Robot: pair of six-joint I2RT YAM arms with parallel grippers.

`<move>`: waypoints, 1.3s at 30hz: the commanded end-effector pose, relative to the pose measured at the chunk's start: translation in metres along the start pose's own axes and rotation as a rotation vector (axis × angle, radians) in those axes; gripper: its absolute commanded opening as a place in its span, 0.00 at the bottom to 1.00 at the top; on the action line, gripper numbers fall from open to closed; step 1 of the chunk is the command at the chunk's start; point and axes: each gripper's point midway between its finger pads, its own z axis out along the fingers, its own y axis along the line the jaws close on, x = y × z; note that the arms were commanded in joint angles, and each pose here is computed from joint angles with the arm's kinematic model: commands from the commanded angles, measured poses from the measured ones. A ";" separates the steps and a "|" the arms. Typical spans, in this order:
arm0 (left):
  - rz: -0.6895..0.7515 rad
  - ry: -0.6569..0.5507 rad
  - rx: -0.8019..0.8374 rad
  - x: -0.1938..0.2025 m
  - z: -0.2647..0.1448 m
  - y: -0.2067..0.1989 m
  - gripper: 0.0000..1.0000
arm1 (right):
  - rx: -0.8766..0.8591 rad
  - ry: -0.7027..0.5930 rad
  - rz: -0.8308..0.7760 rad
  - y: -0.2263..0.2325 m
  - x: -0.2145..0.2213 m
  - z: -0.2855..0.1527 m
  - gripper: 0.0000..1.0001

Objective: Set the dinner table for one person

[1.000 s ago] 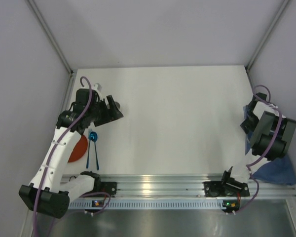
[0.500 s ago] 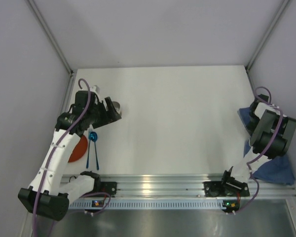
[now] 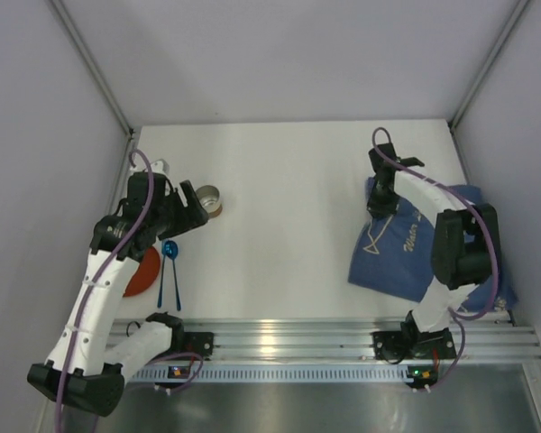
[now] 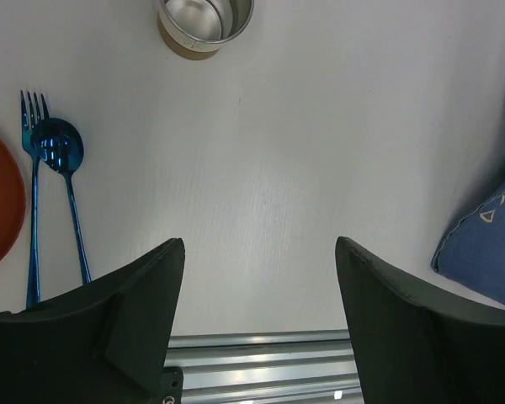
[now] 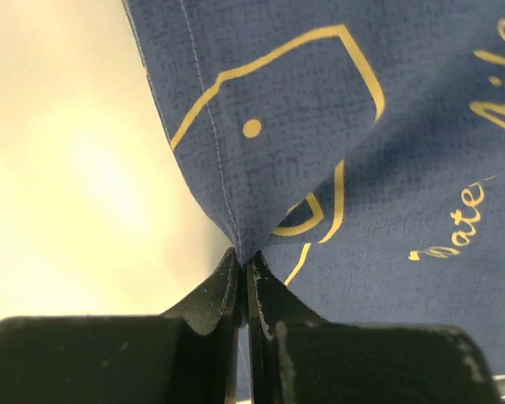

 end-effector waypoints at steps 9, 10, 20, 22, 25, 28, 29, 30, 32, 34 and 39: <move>-0.022 -0.131 -0.058 -0.007 -0.054 0.019 0.78 | -0.289 0.075 -0.208 0.161 0.058 -0.059 0.00; -0.026 -0.135 -0.063 -0.006 -0.058 0.021 0.78 | -0.297 0.078 -0.220 0.169 0.061 -0.061 0.00; -0.082 -0.171 -0.077 0.007 -0.085 0.034 0.78 | -0.458 0.127 -0.290 0.262 0.087 -0.086 0.00; -0.091 -0.173 -0.084 0.009 -0.089 0.036 0.78 | -0.509 0.142 -0.290 0.276 0.090 -0.094 0.00; -0.100 -0.181 -0.089 0.010 -0.095 0.039 0.78 | -0.655 0.176 -0.311 0.304 0.098 -0.109 0.00; -0.108 -0.185 -0.092 0.011 -0.098 0.040 0.78 | -0.762 0.216 -0.335 0.321 0.106 -0.124 0.38; -0.109 -0.186 -0.095 0.012 -0.099 0.041 0.78 | -0.786 0.227 -0.351 0.324 0.108 -0.127 0.63; -0.111 -0.186 -0.093 0.011 -0.098 0.040 0.78 | -0.818 0.245 -0.368 0.327 0.112 -0.134 0.92; -0.110 -0.180 -0.089 0.012 -0.096 0.039 0.78 | -0.818 0.223 -0.395 0.323 0.109 -0.137 1.00; -0.105 -0.173 -0.083 0.010 -0.092 0.037 0.78 | -0.805 0.168 -0.400 0.311 0.097 -0.141 1.00; -0.084 -0.137 -0.035 0.007 -0.069 0.023 0.78 | -0.750 0.083 -0.375 0.263 0.065 -0.139 1.00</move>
